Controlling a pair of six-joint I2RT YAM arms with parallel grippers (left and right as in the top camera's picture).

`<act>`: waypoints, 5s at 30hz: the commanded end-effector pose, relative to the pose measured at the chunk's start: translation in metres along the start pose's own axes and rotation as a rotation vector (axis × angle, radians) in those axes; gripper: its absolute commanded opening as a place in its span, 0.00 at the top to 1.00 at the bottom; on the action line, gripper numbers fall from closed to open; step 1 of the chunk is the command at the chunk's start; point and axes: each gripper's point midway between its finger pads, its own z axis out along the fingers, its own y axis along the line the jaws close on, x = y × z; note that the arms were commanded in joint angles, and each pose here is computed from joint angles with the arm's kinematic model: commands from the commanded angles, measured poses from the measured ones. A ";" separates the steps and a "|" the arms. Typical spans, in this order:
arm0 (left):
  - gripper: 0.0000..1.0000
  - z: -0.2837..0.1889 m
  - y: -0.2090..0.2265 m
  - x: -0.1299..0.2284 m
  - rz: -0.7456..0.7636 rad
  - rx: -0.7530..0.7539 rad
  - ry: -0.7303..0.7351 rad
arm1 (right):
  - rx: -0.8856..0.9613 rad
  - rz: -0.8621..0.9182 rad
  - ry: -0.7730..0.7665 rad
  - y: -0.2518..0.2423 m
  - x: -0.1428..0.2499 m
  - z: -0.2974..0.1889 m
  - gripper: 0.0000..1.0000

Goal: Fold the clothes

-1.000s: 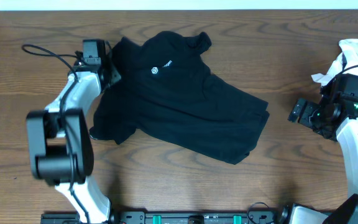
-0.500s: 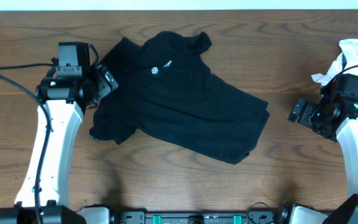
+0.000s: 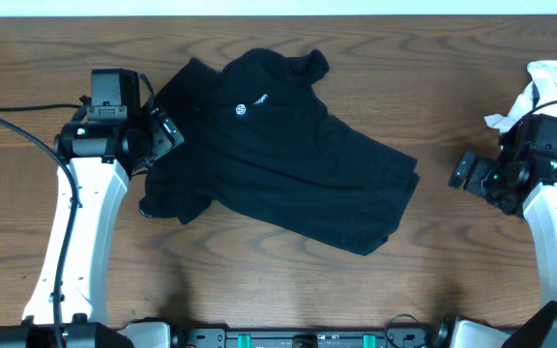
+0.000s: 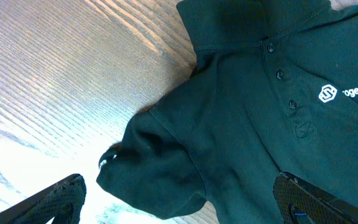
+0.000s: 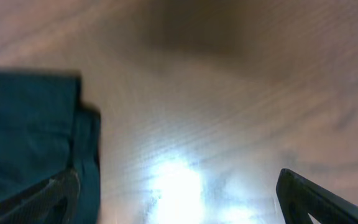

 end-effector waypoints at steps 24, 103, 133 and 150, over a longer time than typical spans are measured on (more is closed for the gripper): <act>0.02 -0.002 0.003 -0.001 -0.015 -0.010 -0.008 | -0.362 0.020 0.139 0.109 0.048 0.003 0.48; 0.02 -0.002 0.003 -0.001 -0.015 -0.010 -0.008 | -0.406 -0.124 0.125 0.136 0.062 0.067 0.74; 0.02 -0.002 0.003 -0.001 -0.015 -0.011 -0.008 | -0.329 -0.282 0.151 0.149 0.061 0.047 0.69; 0.02 -0.002 0.003 -0.001 -0.015 -0.011 -0.008 | -0.239 -0.276 0.144 0.132 0.062 0.056 0.69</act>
